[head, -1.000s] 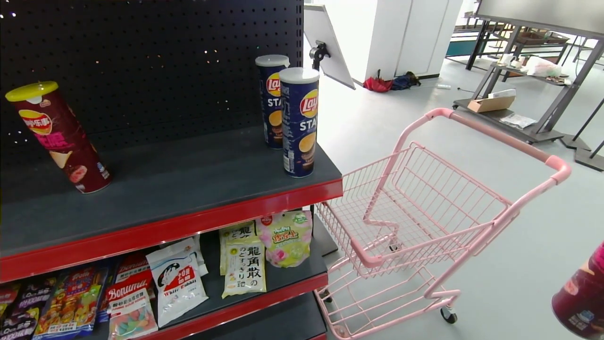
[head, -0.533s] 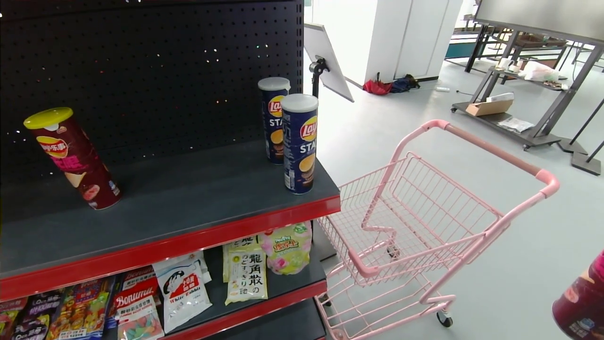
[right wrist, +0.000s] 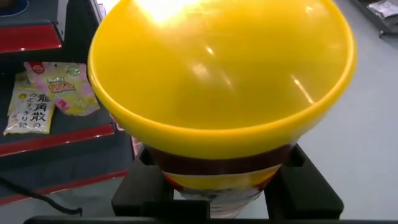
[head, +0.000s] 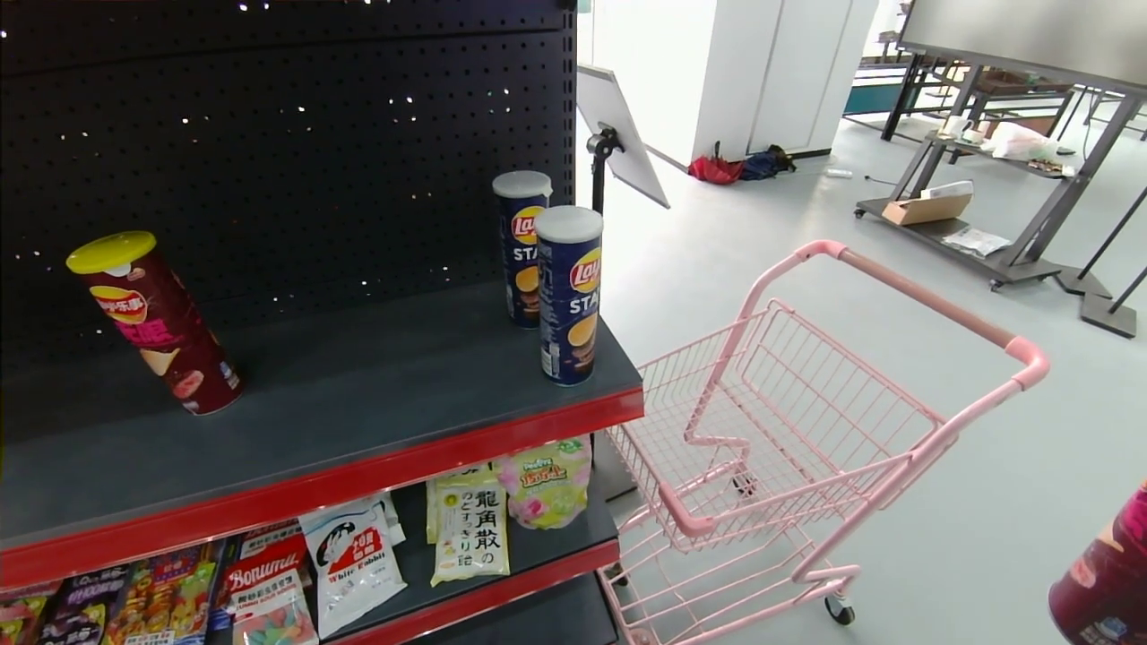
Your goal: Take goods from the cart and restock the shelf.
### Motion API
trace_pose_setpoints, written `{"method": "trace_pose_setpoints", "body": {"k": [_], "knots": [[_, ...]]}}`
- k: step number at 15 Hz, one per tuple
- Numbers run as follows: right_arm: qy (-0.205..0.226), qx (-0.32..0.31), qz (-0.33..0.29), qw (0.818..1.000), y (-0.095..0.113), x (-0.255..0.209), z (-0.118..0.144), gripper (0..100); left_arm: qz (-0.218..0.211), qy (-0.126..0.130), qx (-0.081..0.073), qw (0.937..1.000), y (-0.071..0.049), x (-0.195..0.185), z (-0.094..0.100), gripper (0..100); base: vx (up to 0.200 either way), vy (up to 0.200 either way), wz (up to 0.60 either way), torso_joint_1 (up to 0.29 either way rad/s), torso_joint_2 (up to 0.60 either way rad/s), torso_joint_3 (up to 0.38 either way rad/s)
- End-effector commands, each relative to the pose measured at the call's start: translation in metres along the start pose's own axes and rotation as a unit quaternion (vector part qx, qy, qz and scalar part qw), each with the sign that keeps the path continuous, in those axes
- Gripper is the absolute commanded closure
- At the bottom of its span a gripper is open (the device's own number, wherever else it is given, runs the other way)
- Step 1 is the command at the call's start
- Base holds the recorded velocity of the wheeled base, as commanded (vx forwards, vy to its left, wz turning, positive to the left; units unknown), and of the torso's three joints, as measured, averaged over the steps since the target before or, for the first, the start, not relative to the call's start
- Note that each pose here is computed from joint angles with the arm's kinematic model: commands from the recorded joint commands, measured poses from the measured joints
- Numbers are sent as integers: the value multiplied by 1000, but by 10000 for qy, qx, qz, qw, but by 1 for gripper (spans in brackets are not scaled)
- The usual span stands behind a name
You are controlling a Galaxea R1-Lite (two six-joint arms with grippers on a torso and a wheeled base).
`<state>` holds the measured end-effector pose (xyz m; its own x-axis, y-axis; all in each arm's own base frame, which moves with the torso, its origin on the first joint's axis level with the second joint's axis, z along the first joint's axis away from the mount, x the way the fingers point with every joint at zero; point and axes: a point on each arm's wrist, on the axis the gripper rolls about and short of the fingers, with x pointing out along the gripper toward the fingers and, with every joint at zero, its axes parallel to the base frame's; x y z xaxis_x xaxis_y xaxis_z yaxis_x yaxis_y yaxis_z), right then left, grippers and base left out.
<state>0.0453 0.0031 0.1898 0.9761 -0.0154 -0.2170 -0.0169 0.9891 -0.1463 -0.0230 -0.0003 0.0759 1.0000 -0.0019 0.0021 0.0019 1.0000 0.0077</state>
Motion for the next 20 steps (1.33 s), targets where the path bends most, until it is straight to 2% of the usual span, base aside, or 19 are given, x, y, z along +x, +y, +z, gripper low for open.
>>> {"method": "trace_pose_setpoints", "body": {"k": [1,7,11,16,20], "knots": [[44,-5,-4,10000,0,1,-3,100,2,3,0,10000,0,0,0,0,0,0,600,22,-22,-17],[-26,-11,3,10000,1,-7,-16,100,2,3,-15,10000,0,0,0,0,0,0,600,7,-3,0],[-379,18,-39,9993,0,-24,-33,100,2,3,8,10000,0,0,0,0,0,0,0,0,0,0],[-767,42,-50,9970,1,-39,-61,100,-6,3,8,10000,0,0,0,0,0,200,0,7,0,-1],[-805,10,-58,9967,1,-41,-64,100,2,3,8,10000,0,0,0,0,0,200,0,-1,0,1]]}}
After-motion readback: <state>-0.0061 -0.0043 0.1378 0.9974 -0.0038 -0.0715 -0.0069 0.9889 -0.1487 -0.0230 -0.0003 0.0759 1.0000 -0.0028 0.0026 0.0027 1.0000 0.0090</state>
